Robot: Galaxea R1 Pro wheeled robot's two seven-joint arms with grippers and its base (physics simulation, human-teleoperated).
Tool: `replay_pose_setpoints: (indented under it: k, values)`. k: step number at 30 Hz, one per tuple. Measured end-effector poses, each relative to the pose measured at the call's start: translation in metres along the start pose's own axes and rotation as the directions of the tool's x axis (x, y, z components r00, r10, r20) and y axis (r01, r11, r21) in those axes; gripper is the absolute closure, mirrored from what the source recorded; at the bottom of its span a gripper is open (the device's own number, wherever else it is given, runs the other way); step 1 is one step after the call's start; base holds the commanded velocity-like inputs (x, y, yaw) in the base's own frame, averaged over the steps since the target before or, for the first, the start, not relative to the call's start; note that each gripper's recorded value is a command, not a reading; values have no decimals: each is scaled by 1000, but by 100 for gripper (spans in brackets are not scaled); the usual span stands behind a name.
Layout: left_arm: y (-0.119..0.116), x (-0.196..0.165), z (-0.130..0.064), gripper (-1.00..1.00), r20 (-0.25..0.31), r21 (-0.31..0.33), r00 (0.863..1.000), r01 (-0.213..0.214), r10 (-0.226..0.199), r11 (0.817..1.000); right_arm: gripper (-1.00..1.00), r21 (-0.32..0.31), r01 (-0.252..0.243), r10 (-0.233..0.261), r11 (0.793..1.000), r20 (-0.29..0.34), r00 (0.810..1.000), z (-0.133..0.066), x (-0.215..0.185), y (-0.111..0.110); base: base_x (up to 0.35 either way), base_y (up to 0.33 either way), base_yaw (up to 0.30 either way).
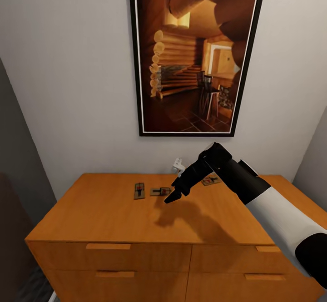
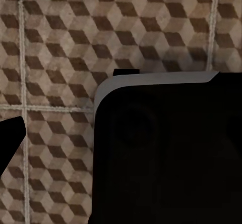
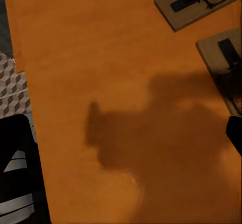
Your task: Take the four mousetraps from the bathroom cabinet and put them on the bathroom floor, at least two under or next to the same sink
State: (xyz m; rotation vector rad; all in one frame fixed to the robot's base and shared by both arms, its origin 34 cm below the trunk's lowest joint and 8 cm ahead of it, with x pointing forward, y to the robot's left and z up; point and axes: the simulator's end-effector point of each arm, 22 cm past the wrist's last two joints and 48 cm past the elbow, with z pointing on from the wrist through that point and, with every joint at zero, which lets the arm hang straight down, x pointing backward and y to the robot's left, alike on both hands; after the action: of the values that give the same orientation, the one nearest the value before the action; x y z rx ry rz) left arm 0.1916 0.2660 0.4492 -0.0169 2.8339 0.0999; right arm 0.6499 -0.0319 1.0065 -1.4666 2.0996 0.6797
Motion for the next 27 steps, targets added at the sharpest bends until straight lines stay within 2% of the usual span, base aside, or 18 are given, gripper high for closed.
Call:
replay_pose_setpoints:
  k: [27]
  values:
    - [0,-1,0,-100,1,-1,1000,0,0,1000,-100,6,1,-1,1000,0,1000,0,0,-1,14,0,0]
